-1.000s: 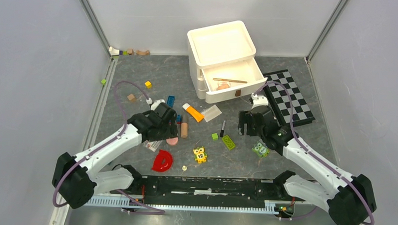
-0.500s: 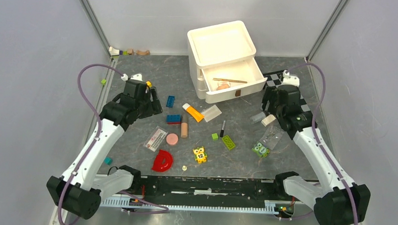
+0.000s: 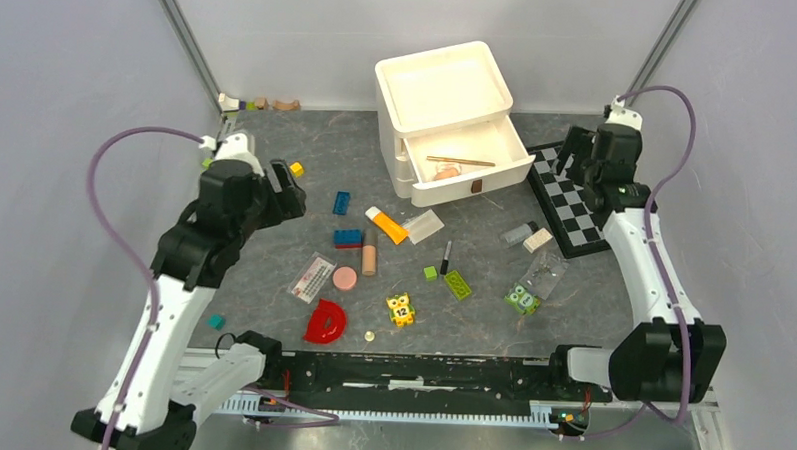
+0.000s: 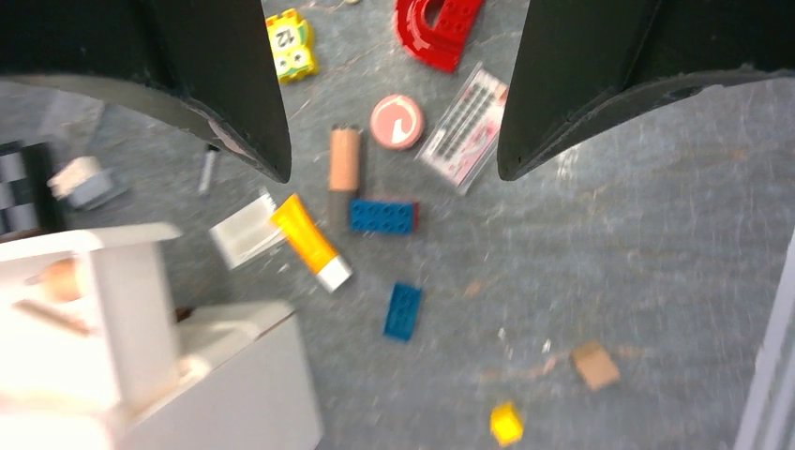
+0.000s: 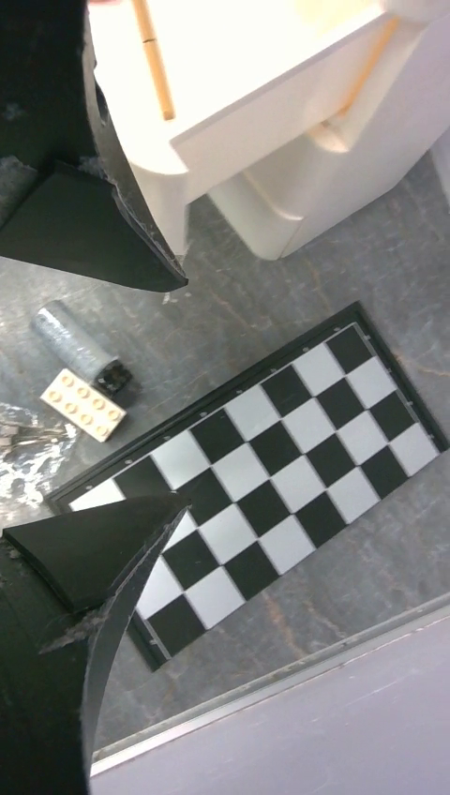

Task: Organize the makeup
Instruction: Move the storage box to the center of the board.

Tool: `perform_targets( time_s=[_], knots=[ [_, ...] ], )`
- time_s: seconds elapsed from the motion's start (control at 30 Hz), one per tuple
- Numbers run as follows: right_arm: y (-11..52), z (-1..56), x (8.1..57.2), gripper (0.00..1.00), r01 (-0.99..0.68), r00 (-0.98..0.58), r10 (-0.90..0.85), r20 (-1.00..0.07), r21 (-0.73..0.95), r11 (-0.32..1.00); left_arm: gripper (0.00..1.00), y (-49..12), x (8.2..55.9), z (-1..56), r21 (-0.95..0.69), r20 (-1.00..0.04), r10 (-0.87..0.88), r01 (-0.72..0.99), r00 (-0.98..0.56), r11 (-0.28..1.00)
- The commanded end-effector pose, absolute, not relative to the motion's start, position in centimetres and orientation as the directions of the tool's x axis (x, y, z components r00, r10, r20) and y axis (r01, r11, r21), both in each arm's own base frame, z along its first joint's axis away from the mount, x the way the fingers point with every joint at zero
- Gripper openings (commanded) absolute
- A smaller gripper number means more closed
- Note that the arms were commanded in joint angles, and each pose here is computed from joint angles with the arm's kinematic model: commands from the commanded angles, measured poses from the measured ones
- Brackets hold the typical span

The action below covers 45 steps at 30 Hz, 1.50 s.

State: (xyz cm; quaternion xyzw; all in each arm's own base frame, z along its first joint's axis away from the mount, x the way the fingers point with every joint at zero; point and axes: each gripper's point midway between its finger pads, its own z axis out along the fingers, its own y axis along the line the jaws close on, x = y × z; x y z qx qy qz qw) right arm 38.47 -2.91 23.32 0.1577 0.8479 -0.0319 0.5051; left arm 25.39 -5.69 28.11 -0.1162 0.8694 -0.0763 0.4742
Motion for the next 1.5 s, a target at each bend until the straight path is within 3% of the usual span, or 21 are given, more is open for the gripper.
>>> perform_targets(
  time_s=[0.0,0.3,0.67,0.8,0.97,1.47],
  knots=[
    [-3.3,27.6,42.4,0.86,0.260,-0.322,0.259,-0.911,0.178,0.949,0.87,-5.3,24.7,36.1,-0.301,-0.898,-0.297,-0.040,-0.326,0.953],
    [-2.8,28.6,51.4,0.85,0.141,-0.258,0.462,-0.848,0.440,0.887,0.89,-5.5,24.6,35.1,-0.283,-0.897,-0.275,-0.027,-0.347,0.959],
    [0.3,26.6,63.4,0.81,-0.048,-0.261,0.719,-0.645,0.752,0.657,0.89,-5.4,24.9,33.1,-0.261,-0.886,-0.259,-0.049,-0.384,0.964],
    [3.9,24.6,66.1,0.81,-0.075,-0.320,0.733,-0.600,0.788,0.612,0.89,-5.5,25.0,32.6,-0.269,-0.878,-0.267,-0.053,-0.397,0.962],
    [9.5,22.3,66.8,0.81,-0.114,-0.399,0.715,-0.575,0.804,0.583,0.89,-5.8,25.0,31.7,-0.275,-0.867,-0.271,-0.053,-0.418,0.960],
    [26.9,20.0,61.3,0.81,-0.266,-0.583,0.552,-0.596,0.783,0.563,0.89,-6.1,25.1,29.7,-0.276,-0.841,-0.274,-0.066,-0.466,0.959]
  ],
)
